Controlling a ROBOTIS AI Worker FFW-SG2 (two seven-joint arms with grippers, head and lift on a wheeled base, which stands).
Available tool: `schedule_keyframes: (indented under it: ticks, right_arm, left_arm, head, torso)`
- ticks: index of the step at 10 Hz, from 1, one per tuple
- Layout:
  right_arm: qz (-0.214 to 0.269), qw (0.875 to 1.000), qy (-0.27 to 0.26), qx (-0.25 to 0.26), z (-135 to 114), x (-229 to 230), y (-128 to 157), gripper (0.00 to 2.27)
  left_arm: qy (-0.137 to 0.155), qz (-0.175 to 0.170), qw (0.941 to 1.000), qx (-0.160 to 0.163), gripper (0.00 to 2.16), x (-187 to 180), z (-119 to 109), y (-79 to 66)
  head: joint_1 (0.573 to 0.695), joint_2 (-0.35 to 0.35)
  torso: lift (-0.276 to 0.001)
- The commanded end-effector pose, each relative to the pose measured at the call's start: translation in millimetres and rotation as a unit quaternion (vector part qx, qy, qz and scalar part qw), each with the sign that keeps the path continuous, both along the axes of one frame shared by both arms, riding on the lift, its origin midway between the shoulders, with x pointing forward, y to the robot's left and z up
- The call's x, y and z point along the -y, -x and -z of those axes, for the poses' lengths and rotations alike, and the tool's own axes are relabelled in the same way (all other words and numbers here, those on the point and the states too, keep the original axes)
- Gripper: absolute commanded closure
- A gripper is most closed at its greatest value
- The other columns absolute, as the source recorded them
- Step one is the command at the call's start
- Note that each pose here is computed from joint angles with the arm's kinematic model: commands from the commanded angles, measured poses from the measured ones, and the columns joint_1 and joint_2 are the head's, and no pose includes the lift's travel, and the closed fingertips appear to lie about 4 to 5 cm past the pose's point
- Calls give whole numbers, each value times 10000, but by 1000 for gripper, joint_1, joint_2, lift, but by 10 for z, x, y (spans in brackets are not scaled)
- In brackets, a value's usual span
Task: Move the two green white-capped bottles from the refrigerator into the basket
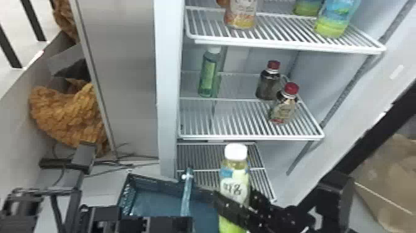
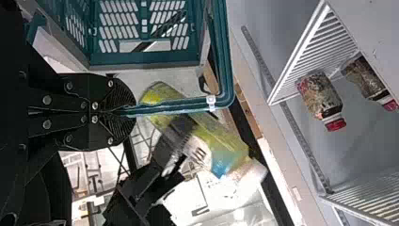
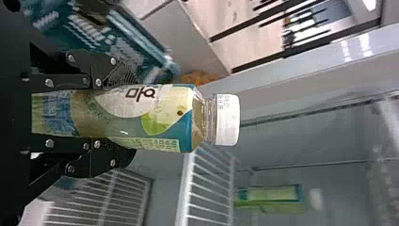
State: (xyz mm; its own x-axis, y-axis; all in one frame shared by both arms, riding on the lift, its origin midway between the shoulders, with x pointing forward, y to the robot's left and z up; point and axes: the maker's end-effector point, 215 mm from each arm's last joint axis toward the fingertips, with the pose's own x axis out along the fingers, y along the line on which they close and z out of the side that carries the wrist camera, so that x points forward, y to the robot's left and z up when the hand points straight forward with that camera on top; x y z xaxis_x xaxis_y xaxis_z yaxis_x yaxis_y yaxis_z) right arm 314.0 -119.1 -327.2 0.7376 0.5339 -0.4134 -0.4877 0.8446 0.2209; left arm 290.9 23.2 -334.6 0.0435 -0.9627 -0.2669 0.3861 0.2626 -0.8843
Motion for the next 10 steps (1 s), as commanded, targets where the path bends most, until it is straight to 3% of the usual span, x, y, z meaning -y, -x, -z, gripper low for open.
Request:
schedule_keyframes:
  ticks: [1, 7, 10]
  right_arm:
    - [-40, 9993, 23, -368, 139, 1, 99, 911]
    - [-351, 9912, -283, -1247, 617, -218, 251, 911]
    - [-533, 9880, -356, -1402, 767, -328, 141, 907]
  left_arm:
    - [-1, 6, 10000, -3, 1161, 4, 2, 4]
    - [-8, -7, 10000, 0, 1161, -3, 4, -3]
    - [2, 16, 10000, -6, 1161, 11, 1, 10]
  head:
    - [695, -187]
    - [695, -166]
    - [695, -140]
  torso:
    - [-263]
    - [-263]
    - [-263]
